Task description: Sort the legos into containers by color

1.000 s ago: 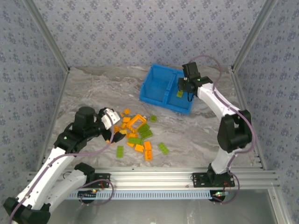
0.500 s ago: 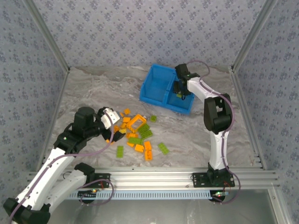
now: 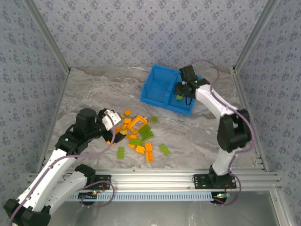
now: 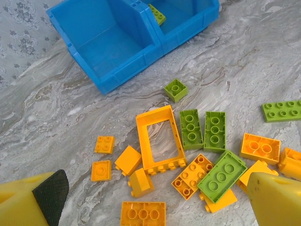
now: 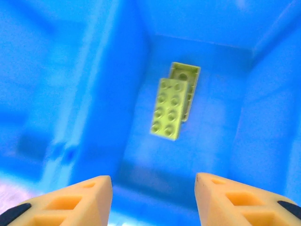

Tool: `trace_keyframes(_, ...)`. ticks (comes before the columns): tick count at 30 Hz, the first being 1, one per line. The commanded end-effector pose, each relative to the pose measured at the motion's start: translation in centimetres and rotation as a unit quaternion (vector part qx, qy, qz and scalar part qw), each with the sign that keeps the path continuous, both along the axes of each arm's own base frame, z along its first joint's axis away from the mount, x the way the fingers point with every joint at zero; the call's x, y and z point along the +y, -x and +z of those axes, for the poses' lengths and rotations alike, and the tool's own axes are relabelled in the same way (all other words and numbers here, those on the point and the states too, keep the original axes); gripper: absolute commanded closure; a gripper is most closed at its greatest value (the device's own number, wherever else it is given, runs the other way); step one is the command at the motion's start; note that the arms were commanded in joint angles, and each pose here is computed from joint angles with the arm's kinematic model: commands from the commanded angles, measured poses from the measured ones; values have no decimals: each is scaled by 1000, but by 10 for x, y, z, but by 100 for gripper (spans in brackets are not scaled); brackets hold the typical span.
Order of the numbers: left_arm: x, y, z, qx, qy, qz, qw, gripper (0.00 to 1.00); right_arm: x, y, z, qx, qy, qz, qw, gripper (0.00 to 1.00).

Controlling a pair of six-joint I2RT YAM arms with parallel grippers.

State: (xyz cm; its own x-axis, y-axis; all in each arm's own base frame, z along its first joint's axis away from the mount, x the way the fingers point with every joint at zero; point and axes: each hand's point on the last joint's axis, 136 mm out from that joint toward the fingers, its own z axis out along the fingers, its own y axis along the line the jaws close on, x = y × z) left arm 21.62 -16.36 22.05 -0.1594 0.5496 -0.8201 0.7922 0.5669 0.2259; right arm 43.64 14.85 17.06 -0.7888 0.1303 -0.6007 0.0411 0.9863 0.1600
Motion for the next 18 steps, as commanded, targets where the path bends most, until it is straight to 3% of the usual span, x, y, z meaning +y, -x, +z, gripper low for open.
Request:
trace_keyframes(1,-4,-11,0,-1,16,18,1000,1,21,40,15,-36,5,52,998,47)
trace_keyframes(4,-5,-29,-5,49,42,79,995,1,40,84,18,-62,-25,98,993,41)
trace_keyframes(6,-13,-36,-9,95,34,101,990,1,54,106,27,-83,-56,126,987,32)
trace_keyframes(13,-61,-62,-75,273,-63,149,948,1,63,142,52,-130,-72,178,973,0)
trace_keyframes(18,-85,-90,-128,313,-94,167,930,3,42,142,54,-116,-29,155,981,0)
